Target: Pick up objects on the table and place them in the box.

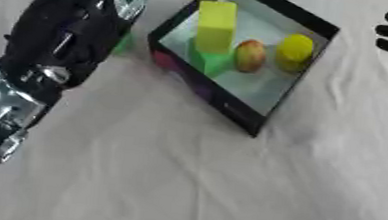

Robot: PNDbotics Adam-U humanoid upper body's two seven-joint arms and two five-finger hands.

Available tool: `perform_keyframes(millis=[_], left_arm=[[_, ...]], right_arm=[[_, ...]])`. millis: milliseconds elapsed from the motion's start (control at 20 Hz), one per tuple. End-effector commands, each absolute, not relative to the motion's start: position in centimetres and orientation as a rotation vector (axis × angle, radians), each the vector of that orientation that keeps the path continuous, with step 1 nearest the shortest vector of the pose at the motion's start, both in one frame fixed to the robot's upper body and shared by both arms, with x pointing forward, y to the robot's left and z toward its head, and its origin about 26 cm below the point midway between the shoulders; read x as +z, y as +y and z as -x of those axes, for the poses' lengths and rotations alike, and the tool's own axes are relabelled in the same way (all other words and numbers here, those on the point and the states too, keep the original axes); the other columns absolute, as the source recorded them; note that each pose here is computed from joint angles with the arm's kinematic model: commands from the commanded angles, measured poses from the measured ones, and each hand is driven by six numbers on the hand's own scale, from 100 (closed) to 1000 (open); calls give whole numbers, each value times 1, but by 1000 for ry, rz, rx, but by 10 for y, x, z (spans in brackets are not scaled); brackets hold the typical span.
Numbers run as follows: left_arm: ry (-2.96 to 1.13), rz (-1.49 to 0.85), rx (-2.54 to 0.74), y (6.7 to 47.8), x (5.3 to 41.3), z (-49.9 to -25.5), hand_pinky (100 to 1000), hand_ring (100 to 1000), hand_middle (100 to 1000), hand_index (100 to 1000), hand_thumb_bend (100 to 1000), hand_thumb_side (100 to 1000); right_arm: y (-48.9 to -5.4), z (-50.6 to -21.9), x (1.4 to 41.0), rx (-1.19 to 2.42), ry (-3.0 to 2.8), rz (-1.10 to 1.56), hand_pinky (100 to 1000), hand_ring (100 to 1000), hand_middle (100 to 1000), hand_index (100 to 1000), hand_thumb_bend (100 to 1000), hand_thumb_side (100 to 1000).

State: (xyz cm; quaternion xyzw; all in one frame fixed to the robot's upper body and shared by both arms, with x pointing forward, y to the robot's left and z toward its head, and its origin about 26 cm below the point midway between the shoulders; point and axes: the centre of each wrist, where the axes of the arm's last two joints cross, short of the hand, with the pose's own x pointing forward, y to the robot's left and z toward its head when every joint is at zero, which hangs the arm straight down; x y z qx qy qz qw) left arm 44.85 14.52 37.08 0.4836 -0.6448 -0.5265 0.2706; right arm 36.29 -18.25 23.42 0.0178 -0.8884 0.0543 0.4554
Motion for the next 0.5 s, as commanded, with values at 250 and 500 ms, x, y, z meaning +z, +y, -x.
perform_keyframes(millis=[250, 500], left_arm=[[-1862, -1347, -1342, 151, 386, -445, 691, 825, 833, 930, 774, 449], [-1944, -1286, -1234, 162, 397, -439, 643, 780, 775, 854, 613, 440]], right_arm=[[-181, -359, 244, 152, -2229, -56, 805, 768, 716, 829, 100, 588], [-183, -359, 243, 160, -2224, -44, 805, 768, 716, 829, 100, 588]])
